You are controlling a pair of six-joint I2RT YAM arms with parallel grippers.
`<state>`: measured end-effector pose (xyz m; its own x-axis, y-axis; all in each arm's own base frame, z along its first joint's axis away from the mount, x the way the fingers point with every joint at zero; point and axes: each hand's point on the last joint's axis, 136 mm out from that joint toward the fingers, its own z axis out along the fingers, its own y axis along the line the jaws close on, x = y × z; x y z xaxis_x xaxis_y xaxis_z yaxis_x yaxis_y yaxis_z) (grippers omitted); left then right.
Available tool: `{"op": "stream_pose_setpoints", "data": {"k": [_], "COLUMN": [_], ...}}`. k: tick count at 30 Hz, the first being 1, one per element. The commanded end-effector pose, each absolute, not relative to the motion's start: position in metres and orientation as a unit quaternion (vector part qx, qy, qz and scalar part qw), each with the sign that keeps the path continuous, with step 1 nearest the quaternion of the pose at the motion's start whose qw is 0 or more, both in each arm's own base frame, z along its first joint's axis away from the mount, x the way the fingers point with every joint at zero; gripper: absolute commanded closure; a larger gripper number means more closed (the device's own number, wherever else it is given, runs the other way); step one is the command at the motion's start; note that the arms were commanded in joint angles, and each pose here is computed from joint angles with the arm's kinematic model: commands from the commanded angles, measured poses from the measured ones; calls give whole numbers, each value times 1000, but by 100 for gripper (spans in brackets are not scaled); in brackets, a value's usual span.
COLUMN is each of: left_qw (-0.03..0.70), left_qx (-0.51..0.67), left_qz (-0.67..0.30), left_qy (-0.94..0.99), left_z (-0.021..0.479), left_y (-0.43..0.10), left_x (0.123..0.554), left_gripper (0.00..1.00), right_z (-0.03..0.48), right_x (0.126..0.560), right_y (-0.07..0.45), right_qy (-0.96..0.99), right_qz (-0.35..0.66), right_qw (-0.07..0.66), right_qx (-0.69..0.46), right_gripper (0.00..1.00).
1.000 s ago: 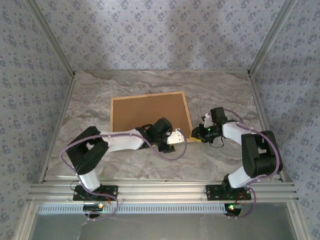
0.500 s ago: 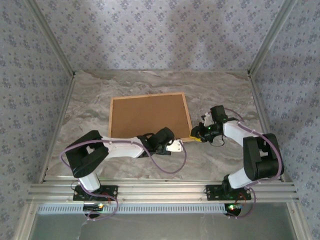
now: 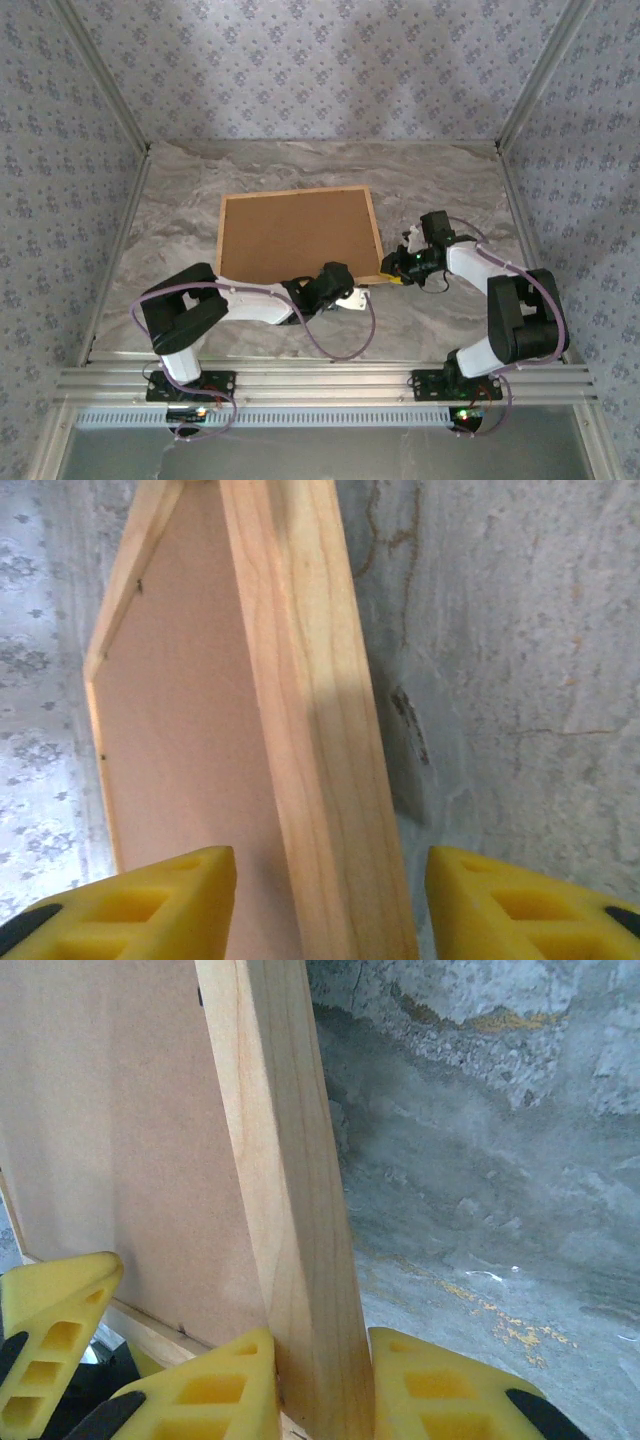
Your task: Put the photo into the frame
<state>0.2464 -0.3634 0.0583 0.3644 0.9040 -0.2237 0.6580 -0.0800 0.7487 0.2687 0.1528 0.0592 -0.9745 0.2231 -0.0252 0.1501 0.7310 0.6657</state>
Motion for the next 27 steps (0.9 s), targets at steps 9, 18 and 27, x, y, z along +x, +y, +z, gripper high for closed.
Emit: {"op": "stream_pose_setpoints", "data": {"k": [9, 18, 27], "left_qw": [441, 474, 524], "left_qx": [706, 675, 610], "left_qz": [188, 182, 45], "left_qy": [522, 535, 593], "left_z": [74, 115, 206], "left_y": [-362, -354, -319], "left_x": [253, 258, 262], "left_gripper": [74, 90, 100], "right_z": [91, 176, 277], "right_x": [279, 303, 334], "right_y": [156, 146, 148], "right_qy": [920, 896, 818], "right_qz": [375, 397, 308], "right_qw": [75, 195, 462], "right_qx": [89, 31, -147], "right_gripper": [73, 53, 50]}}
